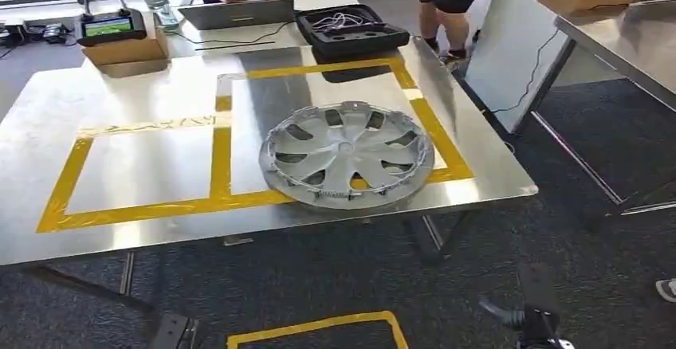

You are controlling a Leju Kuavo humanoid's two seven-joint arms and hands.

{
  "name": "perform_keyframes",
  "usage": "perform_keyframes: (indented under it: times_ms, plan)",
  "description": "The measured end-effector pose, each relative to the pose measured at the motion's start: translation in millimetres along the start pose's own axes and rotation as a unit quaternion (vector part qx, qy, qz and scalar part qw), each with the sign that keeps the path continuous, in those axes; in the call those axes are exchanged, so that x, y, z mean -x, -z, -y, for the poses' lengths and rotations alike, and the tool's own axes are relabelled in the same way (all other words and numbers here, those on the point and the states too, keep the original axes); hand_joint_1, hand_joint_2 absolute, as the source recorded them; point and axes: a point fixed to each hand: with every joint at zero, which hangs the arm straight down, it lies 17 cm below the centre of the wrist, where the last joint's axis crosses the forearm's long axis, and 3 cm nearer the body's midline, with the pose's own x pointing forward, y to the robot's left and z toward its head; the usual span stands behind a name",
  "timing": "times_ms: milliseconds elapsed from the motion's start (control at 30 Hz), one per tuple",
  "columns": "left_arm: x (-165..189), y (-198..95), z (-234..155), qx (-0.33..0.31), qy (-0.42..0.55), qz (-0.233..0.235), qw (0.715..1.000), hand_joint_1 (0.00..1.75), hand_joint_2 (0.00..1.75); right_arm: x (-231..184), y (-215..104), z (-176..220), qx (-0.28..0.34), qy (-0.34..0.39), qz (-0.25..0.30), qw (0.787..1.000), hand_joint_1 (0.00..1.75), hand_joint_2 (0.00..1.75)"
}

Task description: Take the parts from the cabinet and place them on the table.

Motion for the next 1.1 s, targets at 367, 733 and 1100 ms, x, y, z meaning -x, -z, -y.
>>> perform_keyframes:
  times_ms: [367, 733, 1100]
  plan:
    - [-1.2, 0.6, -0.8, -0.001, 0.002, 0.001, 1.000, 0.00, 0.00, 3.2, -2.6, -2.9, -0.004, -0.003, -0.001, 1.000, 0.00, 1.75]
    - [5.2, -1.2, 4.3, 0.013, 0.024, -0.009, 1.000, 0.00, 0.00, 5.4, -5.8, -6.5, -0.011, -0.018, 0.000, 1.000, 0.00, 1.75]
    - [5.6, -0.4, -7.0, -0.002, 0.018, -0.012, 1.000, 0.00, 0.00, -24.7, 3.0, -39.7, -0.050, -0.020, 0.036, 0.998, 0.00, 1.75]
